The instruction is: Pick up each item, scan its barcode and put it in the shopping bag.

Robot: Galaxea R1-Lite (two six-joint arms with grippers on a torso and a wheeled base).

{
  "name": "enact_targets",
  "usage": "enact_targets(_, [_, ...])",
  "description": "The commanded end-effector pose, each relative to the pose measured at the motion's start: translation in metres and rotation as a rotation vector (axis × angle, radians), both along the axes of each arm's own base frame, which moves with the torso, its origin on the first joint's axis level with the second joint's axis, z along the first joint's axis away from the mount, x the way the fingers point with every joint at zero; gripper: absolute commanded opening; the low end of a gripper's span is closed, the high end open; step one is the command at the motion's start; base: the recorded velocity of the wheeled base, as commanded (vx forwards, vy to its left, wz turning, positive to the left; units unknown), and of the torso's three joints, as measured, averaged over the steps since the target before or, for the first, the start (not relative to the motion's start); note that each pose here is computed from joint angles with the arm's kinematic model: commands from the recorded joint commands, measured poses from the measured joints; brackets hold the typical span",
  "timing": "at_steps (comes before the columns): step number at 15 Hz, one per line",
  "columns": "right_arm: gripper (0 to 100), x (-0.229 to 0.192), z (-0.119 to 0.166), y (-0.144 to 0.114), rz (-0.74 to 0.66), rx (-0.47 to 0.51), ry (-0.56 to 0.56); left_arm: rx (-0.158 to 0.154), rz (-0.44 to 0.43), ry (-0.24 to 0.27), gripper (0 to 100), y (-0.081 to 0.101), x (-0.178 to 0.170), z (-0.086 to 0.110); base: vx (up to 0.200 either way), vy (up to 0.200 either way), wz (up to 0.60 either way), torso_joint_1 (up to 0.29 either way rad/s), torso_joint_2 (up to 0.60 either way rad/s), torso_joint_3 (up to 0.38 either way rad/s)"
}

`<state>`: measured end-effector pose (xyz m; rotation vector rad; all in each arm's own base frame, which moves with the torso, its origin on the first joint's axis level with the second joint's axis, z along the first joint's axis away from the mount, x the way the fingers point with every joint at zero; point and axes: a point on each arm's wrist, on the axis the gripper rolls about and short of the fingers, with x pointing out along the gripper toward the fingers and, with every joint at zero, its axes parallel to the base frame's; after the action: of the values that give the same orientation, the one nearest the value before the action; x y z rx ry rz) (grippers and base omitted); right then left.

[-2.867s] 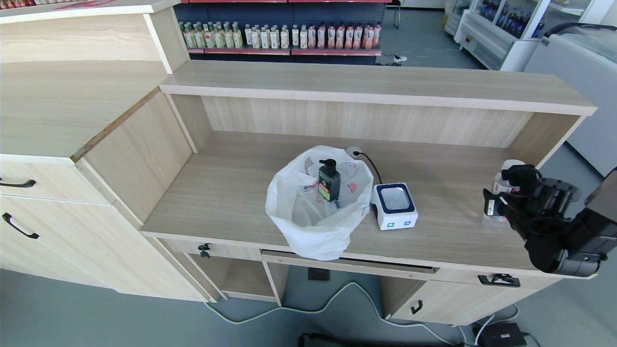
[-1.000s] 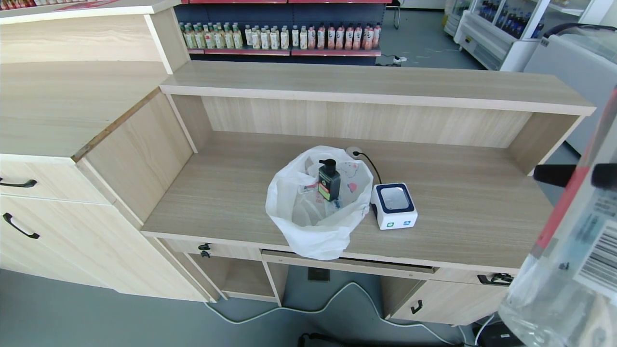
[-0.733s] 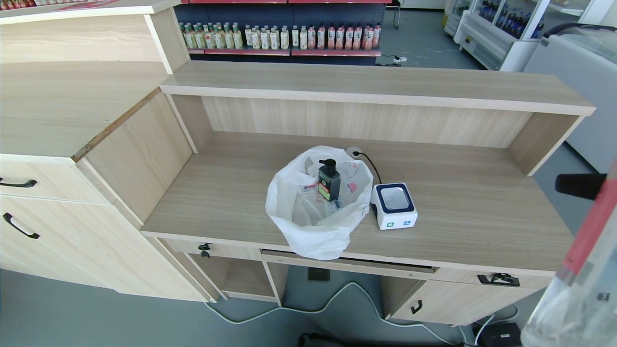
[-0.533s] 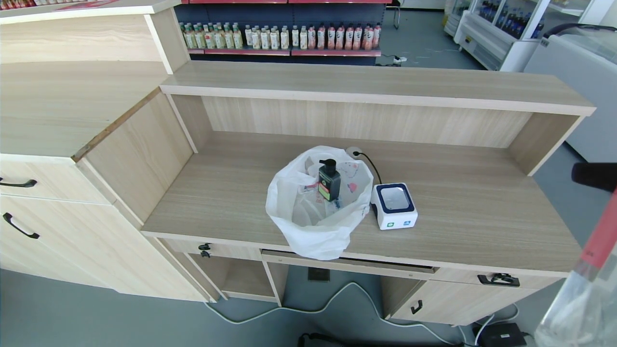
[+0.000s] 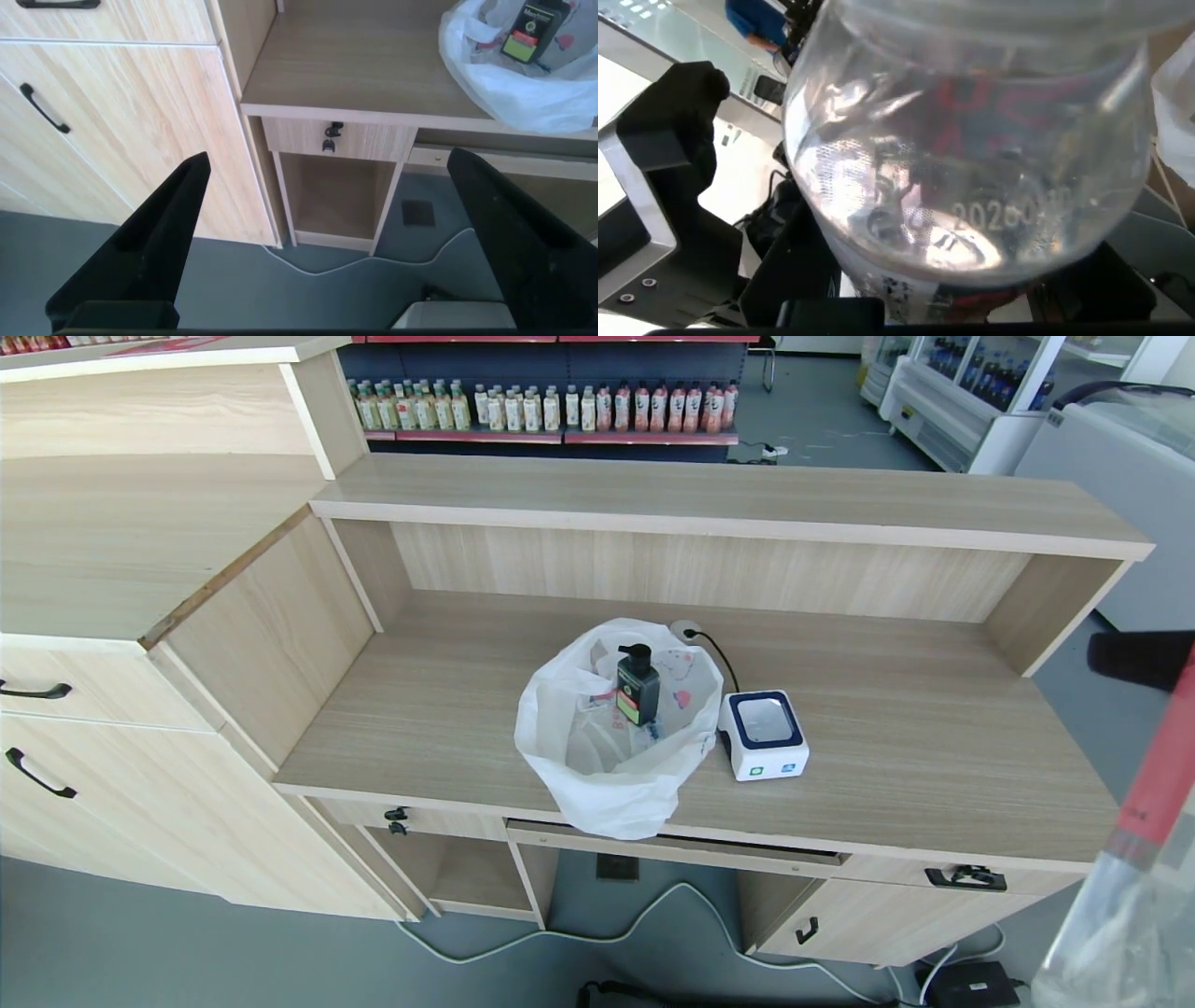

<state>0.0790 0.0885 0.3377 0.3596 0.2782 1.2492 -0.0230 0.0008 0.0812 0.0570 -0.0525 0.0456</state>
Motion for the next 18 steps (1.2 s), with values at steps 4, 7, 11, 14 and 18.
enact_targets(4, [0, -0.003, 0.004, 0.004, 0.054, -0.03, 0.034, 0.0, 0.0, -0.001, 100, 0.0, 0.0, 0.0, 0.0, 0.0, 0.0, 0.0, 0.0, 0.0])
enact_targets(7, [0, -0.012, 0.003, 0.0, 0.091, -0.047, 0.051, 0.0, 0.0, -0.001, 100, 0.0, 0.0, 0.0, 0.0, 0.0, 0.0, 0.0, 0.0, 0.0])
enact_targets(11, [0, -0.023, 0.008, -0.005, 0.14, -0.053, 0.055, 0.0, 0.0, 0.0, 100, 0.0, 0.0, 0.0, 0.0, 0.0, 0.0, 0.0, 0.0, 0.0])
enact_targets(14, [0, -0.026, 0.002, -0.008, 0.137, -0.06, 0.06, 0.0, 0.0, -0.001, 100, 0.0, 0.0, 0.0, 0.0, 0.0, 0.0, 0.0, 0.0, 0.0])
enact_targets(18, [0, -0.026, -0.01, -0.013, 0.102, -0.079, 0.074, 0.0, 0.0, -0.001, 100, 0.0, 0.0, 0.0, 0.0, 0.0, 0.0, 0.0, 0.0, 0.0])
